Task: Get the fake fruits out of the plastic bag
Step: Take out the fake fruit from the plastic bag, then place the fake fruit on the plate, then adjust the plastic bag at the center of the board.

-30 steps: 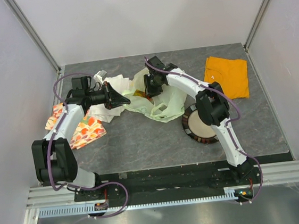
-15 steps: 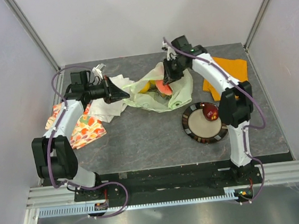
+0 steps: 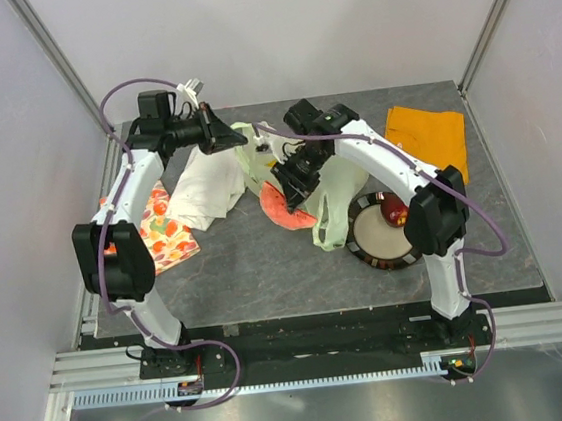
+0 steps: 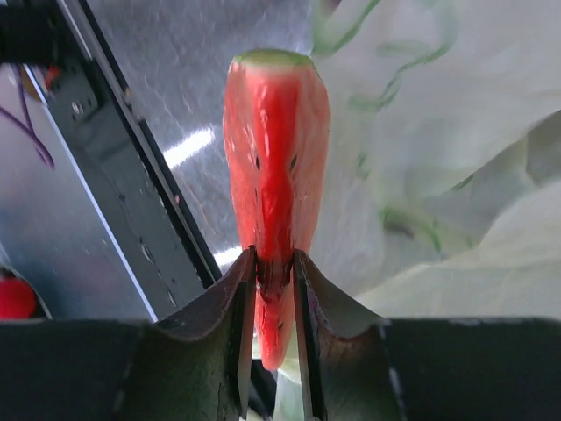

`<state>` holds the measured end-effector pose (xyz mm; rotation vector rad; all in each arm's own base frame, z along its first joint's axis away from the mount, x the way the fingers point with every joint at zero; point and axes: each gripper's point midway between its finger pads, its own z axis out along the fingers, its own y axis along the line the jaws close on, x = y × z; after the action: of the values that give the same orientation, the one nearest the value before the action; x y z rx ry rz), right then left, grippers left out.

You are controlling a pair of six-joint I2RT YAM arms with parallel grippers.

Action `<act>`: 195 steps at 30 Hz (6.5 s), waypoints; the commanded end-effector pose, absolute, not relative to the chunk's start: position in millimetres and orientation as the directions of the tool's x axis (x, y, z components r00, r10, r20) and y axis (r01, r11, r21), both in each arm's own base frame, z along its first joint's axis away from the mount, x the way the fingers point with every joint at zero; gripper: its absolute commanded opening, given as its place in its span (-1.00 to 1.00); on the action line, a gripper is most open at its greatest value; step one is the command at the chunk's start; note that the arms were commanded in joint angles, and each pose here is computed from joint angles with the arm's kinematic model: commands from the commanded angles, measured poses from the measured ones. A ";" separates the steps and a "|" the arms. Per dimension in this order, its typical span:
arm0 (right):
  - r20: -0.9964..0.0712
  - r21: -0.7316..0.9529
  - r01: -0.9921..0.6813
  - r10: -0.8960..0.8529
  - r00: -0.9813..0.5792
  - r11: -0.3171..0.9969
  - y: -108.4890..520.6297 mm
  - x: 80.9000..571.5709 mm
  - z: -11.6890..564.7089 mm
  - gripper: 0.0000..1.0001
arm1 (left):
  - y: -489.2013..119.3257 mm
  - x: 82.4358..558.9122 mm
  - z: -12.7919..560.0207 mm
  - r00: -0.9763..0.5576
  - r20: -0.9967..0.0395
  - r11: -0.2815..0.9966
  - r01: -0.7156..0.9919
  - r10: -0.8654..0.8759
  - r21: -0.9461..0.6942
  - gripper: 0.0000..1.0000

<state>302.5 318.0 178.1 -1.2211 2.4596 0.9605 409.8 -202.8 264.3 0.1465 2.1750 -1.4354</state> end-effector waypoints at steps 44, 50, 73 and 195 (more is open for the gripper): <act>-0.094 0.242 -0.420 -0.410 -0.907 0.874 146.9 278.0 85.5 -0.72 | -80.4 416.2 323.6 -0.642 -0.653 0.625 0.329 -0.402 -0.708 -0.97; -0.070 0.199 -0.448 -0.444 -0.893 0.871 137.8 275.1 84.3 0.22 | -82.4 415.4 324.1 -0.650 -0.643 0.611 0.330 -0.406 -0.720 -0.97; -0.760 0.306 -0.845 -0.423 -0.494 0.438 404.0 362.3 243.3 0.20 | -133.0 373.9 297.3 -0.795 -0.446 0.444 0.252 -0.412 -0.860 -0.97; -0.555 -0.139 -0.855 -0.754 -0.351 0.500 323.3 348.4 161.0 -0.33 | -164.4 264.2 306.8 -0.882 -0.414 0.188 0.378 -0.224 -0.907 -0.97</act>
<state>329.0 333.2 177.4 -1.3636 2.1654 0.4405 281.9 -161.7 283.8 0.0170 2.0764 -1.7170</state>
